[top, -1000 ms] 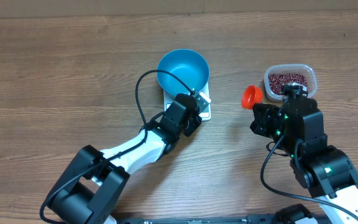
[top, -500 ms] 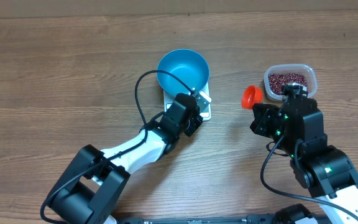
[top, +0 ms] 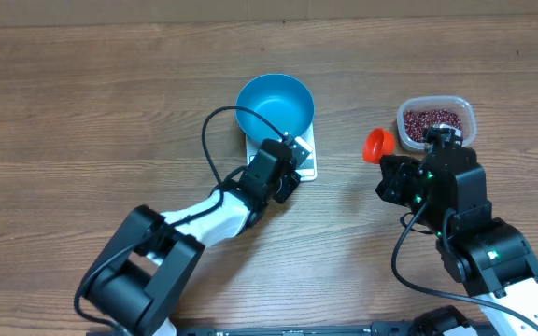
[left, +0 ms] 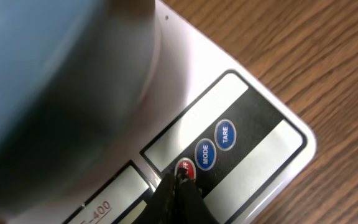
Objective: Scoop item into bowl and weigh 150g on scale
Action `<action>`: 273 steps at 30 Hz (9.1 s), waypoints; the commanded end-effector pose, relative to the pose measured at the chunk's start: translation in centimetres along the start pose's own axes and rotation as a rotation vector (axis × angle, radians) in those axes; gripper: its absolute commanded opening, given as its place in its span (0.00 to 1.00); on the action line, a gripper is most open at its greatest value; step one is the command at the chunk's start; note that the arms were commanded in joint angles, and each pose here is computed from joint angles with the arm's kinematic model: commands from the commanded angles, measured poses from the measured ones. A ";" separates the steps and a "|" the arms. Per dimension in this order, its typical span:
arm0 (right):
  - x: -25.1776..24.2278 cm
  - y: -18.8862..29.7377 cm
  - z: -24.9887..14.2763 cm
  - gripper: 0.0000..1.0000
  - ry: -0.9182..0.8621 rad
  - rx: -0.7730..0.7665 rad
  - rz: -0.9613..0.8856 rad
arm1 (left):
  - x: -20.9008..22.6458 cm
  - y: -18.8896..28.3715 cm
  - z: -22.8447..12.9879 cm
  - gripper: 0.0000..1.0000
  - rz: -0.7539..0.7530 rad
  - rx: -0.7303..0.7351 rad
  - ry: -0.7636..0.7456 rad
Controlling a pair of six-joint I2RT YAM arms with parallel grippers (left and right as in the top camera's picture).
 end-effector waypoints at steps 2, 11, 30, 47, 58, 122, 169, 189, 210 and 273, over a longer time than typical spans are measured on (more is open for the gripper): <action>0.8 0.8 1.2 0.04 -0.001 -0.045 0.023 | 0.1 -0.4 0.2 0.04 -0.006 -0.029 0.028; 0.8 0.8 1.2 0.04 -0.002 -0.048 0.026 | 0.1 -0.4 0.3 0.04 -0.004 -0.035 0.029; 0.8 0.8 1.2 0.04 -0.002 -0.049 0.026 | -0.4 -1.3 -0.3 0.04 -0.042 -0.030 0.030; 0.8 0.8 1.2 0.04 -0.002 -0.048 0.026 | -0.4 -1.3 -1.1 0.04 -0.030 0.017 0.027; 0.8 0.8 1.2 0.04 -0.001 -0.047 0.026 | -0.5 -1.3 -1.8 0.04 -0.038 0.060 0.034; 0.8 0.8 1.1 0.04 -0.001 -0.035 0.030 | 2.3 27.9 -0.2 0.99 0.012 -0.177 0.240; 0.6 0.8 0.8 0.04 0.026 -0.023 0.019 | 7.2 22.6 3.2 1.00 -0.051 -0.031 0.253; 0.6 0.8 1.0 0.04 0.025 -0.038 0.011 | 6.9 20.3 1.7 0.99 -0.036 -0.087 0.230; 0.6 0.8 1.0 0.04 0.025 -0.039 0.012 | 6.7 20.3 1.3 1.00 -0.043 -0.062 0.234; -8.8 -9.9 13.1 0.04 0.364 0.178 -0.422 | 6.7 20.3 1.3 1.00 -0.043 -0.062 0.234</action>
Point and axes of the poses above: each gripper's point midway between its finger pads, its own y axis back along the fingers, its own x axis along the line the jaws close on, z = x × y, the point moved 7 cm from there along y, back along the fingers, and after that the axes turned 3 degrees about -y, right-handed, at the moved point
